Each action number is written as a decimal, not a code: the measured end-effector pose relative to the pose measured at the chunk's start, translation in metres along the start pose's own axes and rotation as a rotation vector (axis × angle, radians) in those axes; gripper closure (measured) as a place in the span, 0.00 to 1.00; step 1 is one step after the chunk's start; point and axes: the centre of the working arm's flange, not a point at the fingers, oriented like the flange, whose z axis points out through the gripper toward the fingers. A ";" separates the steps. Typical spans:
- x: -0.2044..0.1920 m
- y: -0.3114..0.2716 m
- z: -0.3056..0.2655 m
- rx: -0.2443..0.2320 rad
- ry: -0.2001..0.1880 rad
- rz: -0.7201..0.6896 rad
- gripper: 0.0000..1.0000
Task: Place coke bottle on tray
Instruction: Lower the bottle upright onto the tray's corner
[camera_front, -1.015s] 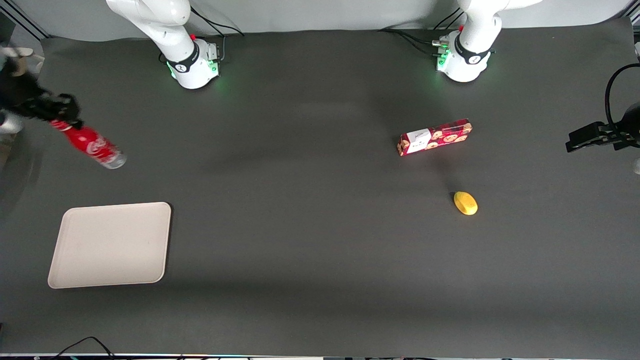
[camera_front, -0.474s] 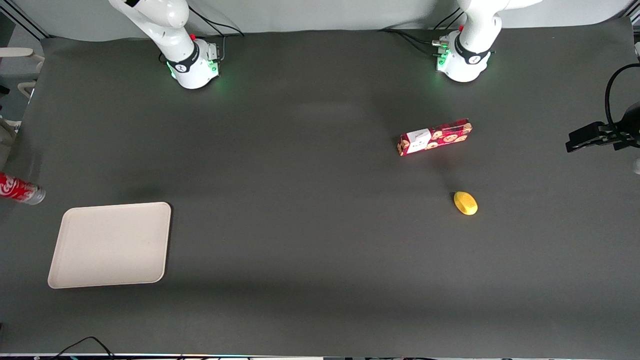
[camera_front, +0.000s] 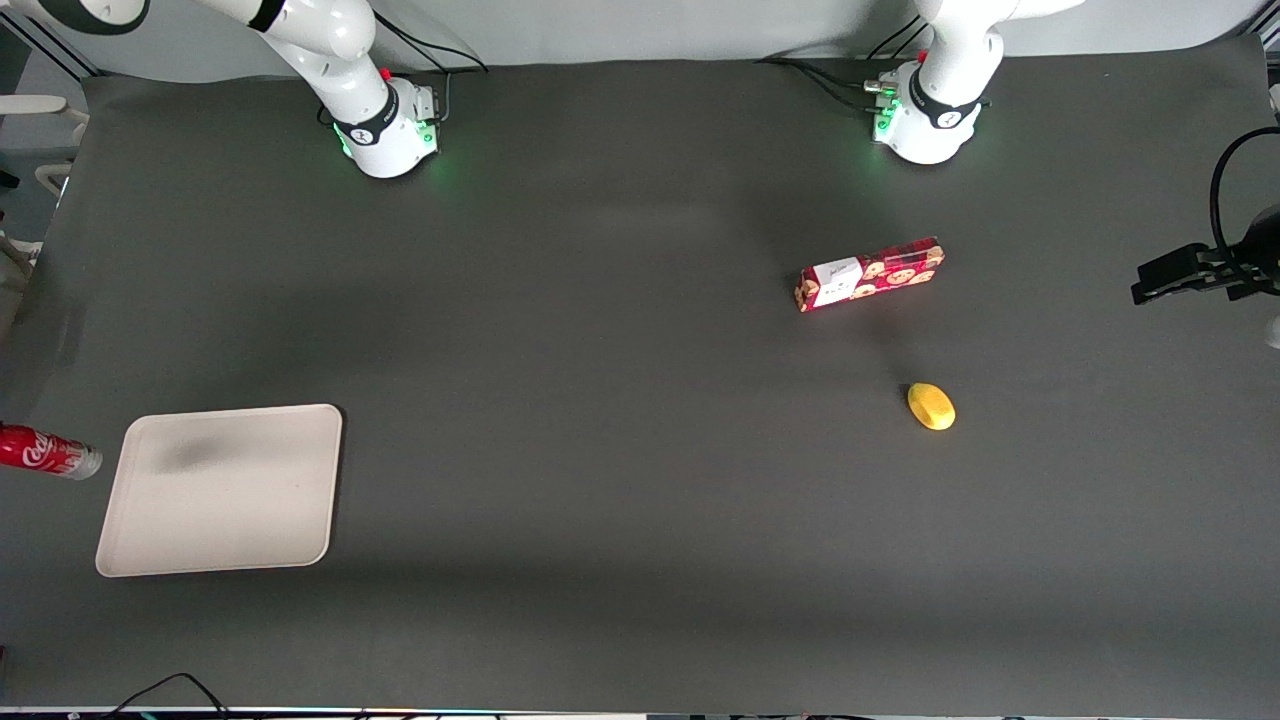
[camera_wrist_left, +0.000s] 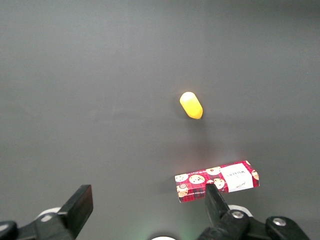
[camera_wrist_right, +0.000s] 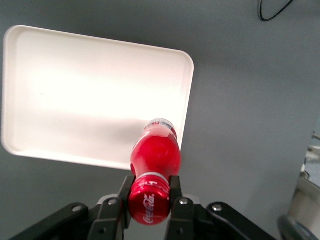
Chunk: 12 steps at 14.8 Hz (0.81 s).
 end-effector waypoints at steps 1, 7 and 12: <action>0.002 0.007 0.019 0.009 0.009 -0.007 0.68; 0.006 0.026 0.083 0.018 0.037 -0.043 0.68; 0.006 0.026 0.107 0.015 0.045 -0.058 0.68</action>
